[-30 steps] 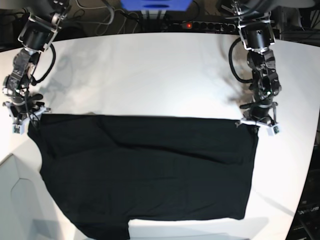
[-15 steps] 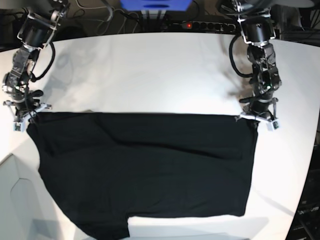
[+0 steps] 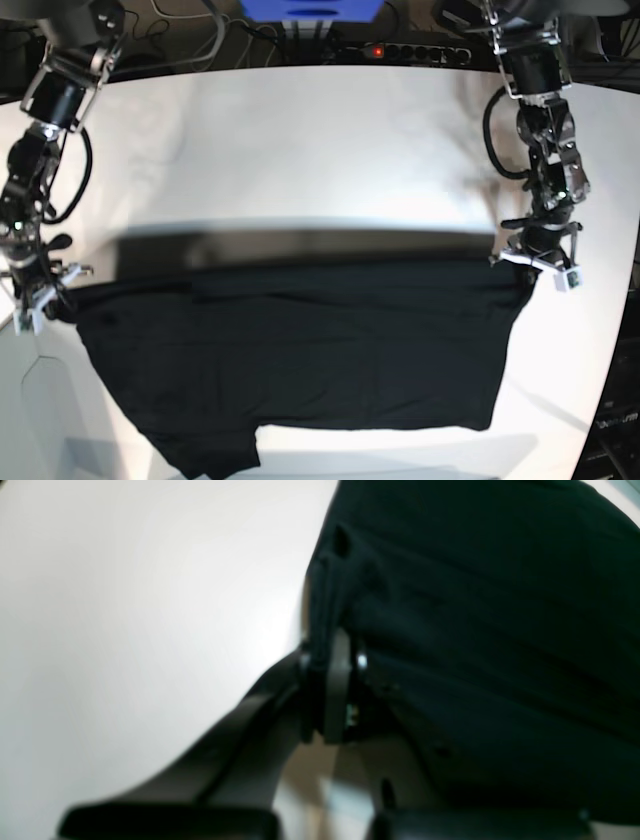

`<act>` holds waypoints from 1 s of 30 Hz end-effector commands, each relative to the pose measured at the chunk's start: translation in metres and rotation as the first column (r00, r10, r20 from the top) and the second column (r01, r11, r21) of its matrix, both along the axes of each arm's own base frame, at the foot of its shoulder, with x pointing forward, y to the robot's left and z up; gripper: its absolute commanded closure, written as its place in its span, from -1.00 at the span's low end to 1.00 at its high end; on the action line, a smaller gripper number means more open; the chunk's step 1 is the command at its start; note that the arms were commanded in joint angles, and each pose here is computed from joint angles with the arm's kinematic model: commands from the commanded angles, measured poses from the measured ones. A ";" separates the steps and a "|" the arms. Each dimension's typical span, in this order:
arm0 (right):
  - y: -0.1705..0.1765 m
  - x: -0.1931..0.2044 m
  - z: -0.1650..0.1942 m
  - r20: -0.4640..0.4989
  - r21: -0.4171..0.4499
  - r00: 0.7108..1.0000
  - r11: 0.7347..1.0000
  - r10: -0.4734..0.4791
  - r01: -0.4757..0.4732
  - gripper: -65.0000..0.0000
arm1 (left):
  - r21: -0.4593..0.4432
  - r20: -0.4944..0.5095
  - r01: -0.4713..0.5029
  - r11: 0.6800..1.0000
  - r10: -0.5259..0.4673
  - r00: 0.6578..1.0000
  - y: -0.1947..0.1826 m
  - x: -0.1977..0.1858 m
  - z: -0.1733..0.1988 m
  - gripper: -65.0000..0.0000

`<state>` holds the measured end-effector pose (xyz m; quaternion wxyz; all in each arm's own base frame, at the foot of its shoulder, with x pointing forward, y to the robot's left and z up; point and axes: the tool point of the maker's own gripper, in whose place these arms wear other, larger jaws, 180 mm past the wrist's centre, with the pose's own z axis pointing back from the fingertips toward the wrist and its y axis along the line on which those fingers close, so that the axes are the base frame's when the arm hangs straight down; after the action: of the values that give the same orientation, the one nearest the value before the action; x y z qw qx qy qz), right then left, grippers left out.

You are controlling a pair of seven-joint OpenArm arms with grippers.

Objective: Fold the T-shirt properly
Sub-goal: 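Drag the shirt with both grippers back toward the robot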

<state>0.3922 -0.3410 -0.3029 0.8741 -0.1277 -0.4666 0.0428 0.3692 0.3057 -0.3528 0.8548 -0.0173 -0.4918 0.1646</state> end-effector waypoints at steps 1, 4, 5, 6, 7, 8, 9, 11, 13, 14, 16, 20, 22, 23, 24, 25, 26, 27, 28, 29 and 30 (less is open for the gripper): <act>-0.006 0.017 0.035 0.083 -0.032 0.997 0.999 0.000 0.003 1.00 | 0.027 0.075 -0.038 0.999 0.036 0.997 0.018 0.013 0.030 0.99; -0.008 0.030 0.056 0.088 -0.033 0.996 0.999 -0.015 0.018 1.00 | -0.010 0.045 -0.061 0.998 0.061 0.997 0.026 0.016 0.035 0.99; -0.011 0.031 0.059 0.078 -0.037 0.997 0.999 -0.024 0.027 1.00 | -0.016 0.032 -0.061 0.998 0.061 0.998 0.026 0.015 0.034 0.99; -0.012 0.030 0.057 0.063 -0.038 0.998 0.999 -0.029 0.032 1.00 | -0.020 0.019 -0.059 0.998 0.059 0.998 0.025 0.014 0.033 0.99; -0.013 0.028 0.055 0.053 -0.038 0.998 0.999 -0.032 0.034 1.00 | -0.022 0.010 -0.059 0.998 0.060 0.998 0.026 0.012 0.031 0.99; -0.014 0.026 0.052 0.044 -0.037 0.998 0.999 -0.036 0.038 1.00 | -0.023 0.004 -0.057 0.998 0.057 0.998 0.025 0.012 0.031 0.99; -0.014 0.022 0.047 0.029 -0.036 0.999 0.999 -0.038 0.040 1.00 | -0.024 -0.005 -0.054 0.998 0.054 0.999 0.024 0.010 0.029 0.99; -0.015 0.014 0.034 0.000 -0.037 0.999 0.999 -0.038 0.038 1.00 | -0.025 -0.048 -0.048 0.999 0.047 0.998 0.022 0.000 0.017 0.99; -0.014 0.005 0.022 -0.028 -0.037 0.999 0.999 -0.037 0.036 1.00 | -0.026 -0.071 -0.045 0.999 0.043 0.997 0.020 -0.007 0.009 0.99; -0.014 0.002 0.018 -0.037 -0.038 0.999 0.999 -0.036 0.035 1.00 | -0.026 -0.083 -0.045 0.999 0.042 0.996 0.020 -0.011 0.005 0.99; -0.013 -0.002 0.012 -0.051 -0.038 0.998 0.999 -0.035 0.033 1.00 | -0.023 -0.102 -0.046 0.999 0.044 0.994 0.020 -0.019 -0.003 0.99; -0.019 0.000 0.021 -0.025 -0.034 0.998 0.998 -0.050 0.049 1.00 | -0.022 -0.109 -0.052 0.998 0.049 0.993 0.022 -0.023 -0.005 0.99; -0.026 0.008 0.044 0.040 -0.022 0.996 0.997 -0.078 0.079 1.00 | -0.012 -0.092 -0.048 0.999 0.046 0.995 0.023 -0.020 0.003 0.99; -0.026 0.009 0.047 0.053 -0.008 0.995 0.996 -0.089 0.090 1.00 | -0.005 -0.077 -0.043 0.999 0.042 0.996 0.022 -0.018 0.008 0.99; -0.026 0.011 0.051 0.065 0.001 0.993 0.995 -0.096 0.096 1.00 | 0.006 -0.063 -0.037 0.999 0.037 0.997 0.022 -0.017 0.015 0.99; -0.025 0.011 0.050 0.062 -0.001 0.994 0.996 -0.094 0.094 1.00 | 0.013 -0.047 -0.031 0.999 0.032 0.998 0.021 -0.015 0.022 0.99; -0.024 0.011 0.048 0.055 -0.003 0.994 0.996 -0.091 0.091 1.00 | 0.017 -0.035 -0.028 0.999 0.028 0.999 0.019 -0.014 0.026 0.99; -0.024 0.009 0.045 0.047 -0.003 0.995 0.996 -0.092 0.093 1.00 | 0.023 -0.027 -0.025 0.999 0.025 0.999 0.018 -0.013 0.030 0.99; -0.025 0.002 0.034 0.022 -0.004 0.995 0.996 -0.094 0.094 1.00 | 0.028 -0.028 -0.021 0.999 0.022 0.999 0.017 -0.014 0.030 0.99; -0.024 -0.003 0.027 0.005 -0.007 0.996 0.996 -0.091 0.091 1.00 | 0.026 -0.042 -0.020 0.999 0.021 0.999 0.017 -0.017 0.025 0.99; -0.024 -0.007 0.022 -0.003 -0.010 0.996 0.996 -0.089 0.089 1.00 | 0.025 -0.054 -0.021 0.999 0.022 0.998 0.017 -0.020 0.020 0.99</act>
<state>0.3754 -0.3535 -0.3070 0.8938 -0.1339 -0.4279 0.0117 0.3456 0.3109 -0.3452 0.8747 -0.0153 -0.4545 0.1678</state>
